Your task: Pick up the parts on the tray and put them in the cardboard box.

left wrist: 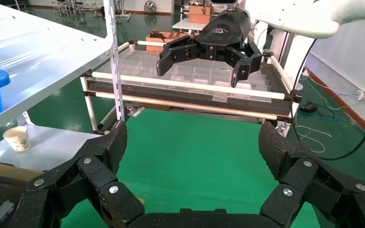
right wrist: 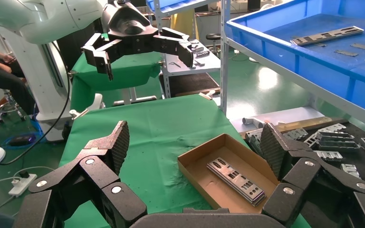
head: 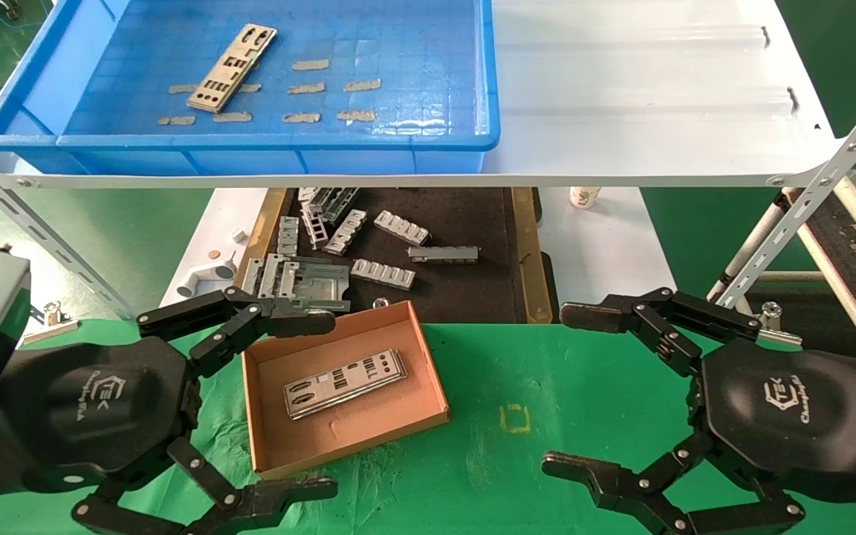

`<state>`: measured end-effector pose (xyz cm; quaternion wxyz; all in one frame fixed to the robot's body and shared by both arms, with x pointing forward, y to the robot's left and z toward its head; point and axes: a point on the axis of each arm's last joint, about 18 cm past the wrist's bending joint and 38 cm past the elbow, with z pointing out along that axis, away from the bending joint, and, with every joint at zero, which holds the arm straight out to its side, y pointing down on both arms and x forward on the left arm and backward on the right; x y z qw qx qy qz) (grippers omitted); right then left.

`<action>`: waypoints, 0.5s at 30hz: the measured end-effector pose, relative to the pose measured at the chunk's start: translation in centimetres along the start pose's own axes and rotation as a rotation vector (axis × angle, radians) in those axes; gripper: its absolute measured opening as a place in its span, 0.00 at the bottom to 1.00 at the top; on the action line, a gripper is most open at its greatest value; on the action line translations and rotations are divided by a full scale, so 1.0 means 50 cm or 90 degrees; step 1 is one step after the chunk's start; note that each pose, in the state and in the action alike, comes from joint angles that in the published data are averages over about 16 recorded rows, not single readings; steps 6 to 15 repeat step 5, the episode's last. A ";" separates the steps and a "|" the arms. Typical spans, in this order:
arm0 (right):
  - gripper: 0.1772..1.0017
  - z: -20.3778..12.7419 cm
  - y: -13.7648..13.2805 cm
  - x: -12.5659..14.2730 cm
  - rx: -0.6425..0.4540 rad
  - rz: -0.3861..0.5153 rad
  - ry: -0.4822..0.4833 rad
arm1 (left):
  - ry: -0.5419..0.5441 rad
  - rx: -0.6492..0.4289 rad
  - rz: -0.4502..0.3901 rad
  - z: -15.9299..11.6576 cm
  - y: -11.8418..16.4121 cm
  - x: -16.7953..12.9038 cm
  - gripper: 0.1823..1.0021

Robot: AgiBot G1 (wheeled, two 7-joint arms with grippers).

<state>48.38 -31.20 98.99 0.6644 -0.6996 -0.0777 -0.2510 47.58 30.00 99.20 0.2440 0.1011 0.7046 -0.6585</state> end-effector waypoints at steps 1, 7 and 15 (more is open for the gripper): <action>1.00 0.000 0.000 0.000 0.000 0.000 0.000 | 0.000 0.000 0.000 0.000 0.000 0.000 1.00; 1.00 0.000 0.000 0.000 0.000 0.000 0.000 | 0.000 0.000 0.000 0.000 0.000 0.000 1.00; 1.00 0.000 0.000 0.000 0.000 0.000 0.000 | 0.000 0.000 0.000 0.000 0.000 0.000 1.00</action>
